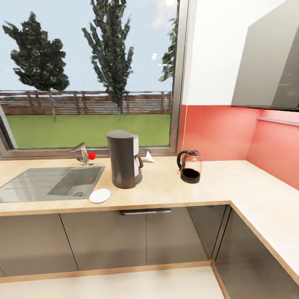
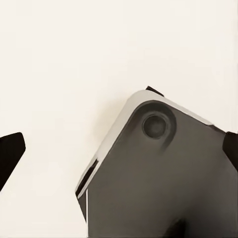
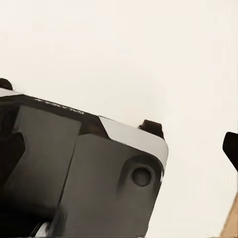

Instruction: Set up a coffee station on the kitchen countertop: keep the coffee maker on the countertop, move the bottle of coffee from the kitchen shelf to the counter next to the coffee maker, place a paper coffee filter on top of the coffee maker, put the saucer next to the coffee maker with the coffee cup on the saucer, and place the electric kettle next to the coffee maker.

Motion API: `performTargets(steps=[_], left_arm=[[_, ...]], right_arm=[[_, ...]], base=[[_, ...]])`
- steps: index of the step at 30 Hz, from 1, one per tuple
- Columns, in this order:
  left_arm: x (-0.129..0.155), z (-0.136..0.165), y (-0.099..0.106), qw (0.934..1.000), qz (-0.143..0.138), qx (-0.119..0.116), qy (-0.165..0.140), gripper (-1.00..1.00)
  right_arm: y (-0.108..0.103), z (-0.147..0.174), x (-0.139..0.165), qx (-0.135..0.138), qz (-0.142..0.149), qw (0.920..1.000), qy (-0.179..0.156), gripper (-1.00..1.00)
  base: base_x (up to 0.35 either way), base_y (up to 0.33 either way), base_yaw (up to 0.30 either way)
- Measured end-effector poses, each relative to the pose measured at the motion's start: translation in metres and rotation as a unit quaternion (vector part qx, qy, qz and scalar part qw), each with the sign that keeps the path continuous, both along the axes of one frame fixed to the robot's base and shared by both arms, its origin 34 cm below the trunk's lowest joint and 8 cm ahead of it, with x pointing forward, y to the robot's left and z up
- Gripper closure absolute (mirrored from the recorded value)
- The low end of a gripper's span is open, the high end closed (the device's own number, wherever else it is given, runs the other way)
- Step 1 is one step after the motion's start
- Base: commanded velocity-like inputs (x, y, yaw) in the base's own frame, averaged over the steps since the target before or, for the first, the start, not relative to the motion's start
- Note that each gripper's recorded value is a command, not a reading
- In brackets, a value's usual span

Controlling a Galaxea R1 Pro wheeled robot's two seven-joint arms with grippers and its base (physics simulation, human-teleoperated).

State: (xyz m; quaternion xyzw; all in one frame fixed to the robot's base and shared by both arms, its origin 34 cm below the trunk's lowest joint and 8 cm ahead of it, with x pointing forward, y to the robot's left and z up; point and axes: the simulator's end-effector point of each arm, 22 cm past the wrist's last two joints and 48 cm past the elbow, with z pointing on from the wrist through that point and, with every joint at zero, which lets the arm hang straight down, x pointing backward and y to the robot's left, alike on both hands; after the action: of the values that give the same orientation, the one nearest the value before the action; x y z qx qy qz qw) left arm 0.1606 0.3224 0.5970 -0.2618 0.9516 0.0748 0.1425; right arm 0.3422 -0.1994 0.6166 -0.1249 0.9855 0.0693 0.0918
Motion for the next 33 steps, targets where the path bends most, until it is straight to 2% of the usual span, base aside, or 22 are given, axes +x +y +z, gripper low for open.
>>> performTargets(steps=[3,5,6,8,10,13,19,24,28,31,32,33], left_arm=[[0.0,0.001,0.005,0.9999,0.003,0.012,-0.002,-1.0],[-0.001,0.002,0.008,0.9998,0.004,0.017,-0.002,-1.0],[-0.001,0.002,0.009,0.9998,0.005,0.021,-0.002,-1.0],[-0.002,0.003,0.011,0.9997,0.006,0.024,-0.002,-1.0],[-0.002,0.003,0.013,0.9996,0.007,0.027,-0.002,-1.0],[-0.003,0.004,0.019,0.9995,0.008,0.031,-0.002,-1.0],[-0.003,0.004,0.023,0.9994,0.009,0.034,-0.001,-1.0],[-0.004,0.004,0.023,0.9994,0.009,0.034,0.0,-1.0],[-0.004,0.004,0.022,0.9994,0.009,0.033,0.001,-1.0],[-0.005,0.004,0.022,0.9994,0.009,0.033,0.002,-1.0],[-0.007,0.004,0.023,0.9994,0.01,0.033,0.003,-1.0],[-0.008,0.004,0.023,0.9994,0.01,0.033,0.005,-1.0]], right_arm=[[0.024,0.012,0.028,0.018,0.01,0.9996,-0.017,-1.0],[0.033,0.019,0.044,0.023,0.012,0.9993,-0.025,-1.0],[0.04,0.028,0.061,0.026,0.014,0.999,-0.035,-1.0],[0.05,0.048,0.094,0.031,0.014,0.9978,-0.057,-1.0],[0.065,0.081,0.139,0.039,0.014,0.9945,-0.096,-1.0],[0.075,0.117,0.178,0.045,0.013,0.9896,-0.136,-1.0],[0.085,0.196,0.236,0.054,0.007,0.978,-0.201,-1.0],[0.099,0.256,0.261,0.07,0.002,0.9688,-0.238,-1.0],[0.126,0.332,0.28,0.093,-0.011,0.9532,-0.287,-1.0],[0.115,0.373,0.291,0.081,-0.021,0.9411,-0.328,-1.0],[0.112,0.397,0.297,0.079,-0.022,0.9312,-0.355,-1.0],[0.112,0.405,0.3,0.082,-0.022,0.9264,-0.367,-1.0]], base=[[0.0,-0.022,0.0],[0.0,-0.01,0.0],[0.0,-0.005,0.0],[0.0,-0.003,0.0],[0.0,-0.001,0.0],[0.0,0.0,0.0],[0.0,0.0,0.0],[0.0,0.0,0.0],[0.0,0.0,0.0],[0.0,0.0,0.0],[0.0,0.0,0.0],[0.0,0.0,0.0]])
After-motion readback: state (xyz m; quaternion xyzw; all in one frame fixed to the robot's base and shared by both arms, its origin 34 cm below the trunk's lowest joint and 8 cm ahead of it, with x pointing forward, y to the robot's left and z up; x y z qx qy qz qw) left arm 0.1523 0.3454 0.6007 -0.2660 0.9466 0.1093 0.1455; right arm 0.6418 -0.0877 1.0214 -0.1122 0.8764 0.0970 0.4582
